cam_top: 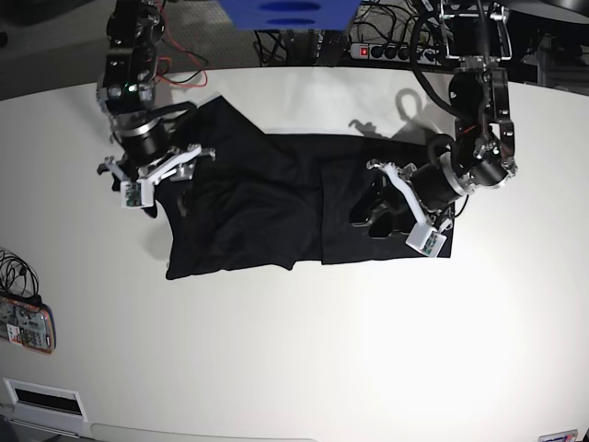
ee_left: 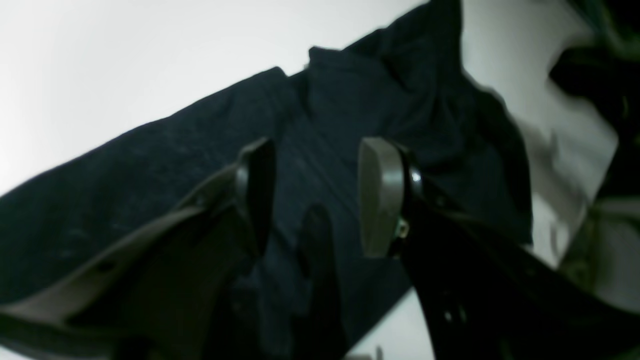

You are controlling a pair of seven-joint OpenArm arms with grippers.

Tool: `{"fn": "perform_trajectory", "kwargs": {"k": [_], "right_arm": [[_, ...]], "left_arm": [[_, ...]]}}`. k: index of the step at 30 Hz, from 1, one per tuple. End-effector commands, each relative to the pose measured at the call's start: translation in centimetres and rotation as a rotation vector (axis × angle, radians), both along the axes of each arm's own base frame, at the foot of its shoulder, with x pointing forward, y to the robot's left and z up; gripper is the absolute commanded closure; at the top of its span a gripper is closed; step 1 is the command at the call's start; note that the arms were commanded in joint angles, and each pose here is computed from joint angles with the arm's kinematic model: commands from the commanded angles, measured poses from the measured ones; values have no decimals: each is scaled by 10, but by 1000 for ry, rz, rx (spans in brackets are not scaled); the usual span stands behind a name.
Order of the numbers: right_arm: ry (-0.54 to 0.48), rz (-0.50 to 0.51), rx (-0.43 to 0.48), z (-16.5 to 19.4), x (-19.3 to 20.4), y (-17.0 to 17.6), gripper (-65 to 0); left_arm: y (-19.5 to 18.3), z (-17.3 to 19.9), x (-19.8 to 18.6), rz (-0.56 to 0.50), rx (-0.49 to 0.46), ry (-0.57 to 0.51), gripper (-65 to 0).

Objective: Fold the T-shirt properly
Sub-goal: 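Lay the folded end down and open both grippers, moving them apart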

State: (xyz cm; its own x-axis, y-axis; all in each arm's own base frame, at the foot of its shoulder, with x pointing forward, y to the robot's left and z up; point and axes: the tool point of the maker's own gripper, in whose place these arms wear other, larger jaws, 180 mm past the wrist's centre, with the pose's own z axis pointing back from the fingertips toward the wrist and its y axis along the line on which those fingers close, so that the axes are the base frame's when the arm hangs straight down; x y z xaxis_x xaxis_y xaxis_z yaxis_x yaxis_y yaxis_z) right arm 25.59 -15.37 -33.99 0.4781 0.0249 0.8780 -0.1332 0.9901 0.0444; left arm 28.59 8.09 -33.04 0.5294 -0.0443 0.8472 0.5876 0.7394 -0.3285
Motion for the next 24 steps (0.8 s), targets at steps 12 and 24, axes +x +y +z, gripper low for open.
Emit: {"fn": "perform_trajectory", "kwargs": {"k": [12,24], "right_arm": [[41,24,17,20,19,-34,-389],[39,-15,-15,57,73,-52,-389]], "left_arm": [[67,48,-1,184,68,-151,-267],[165,85,-18,449,351,-251,-265]]}}
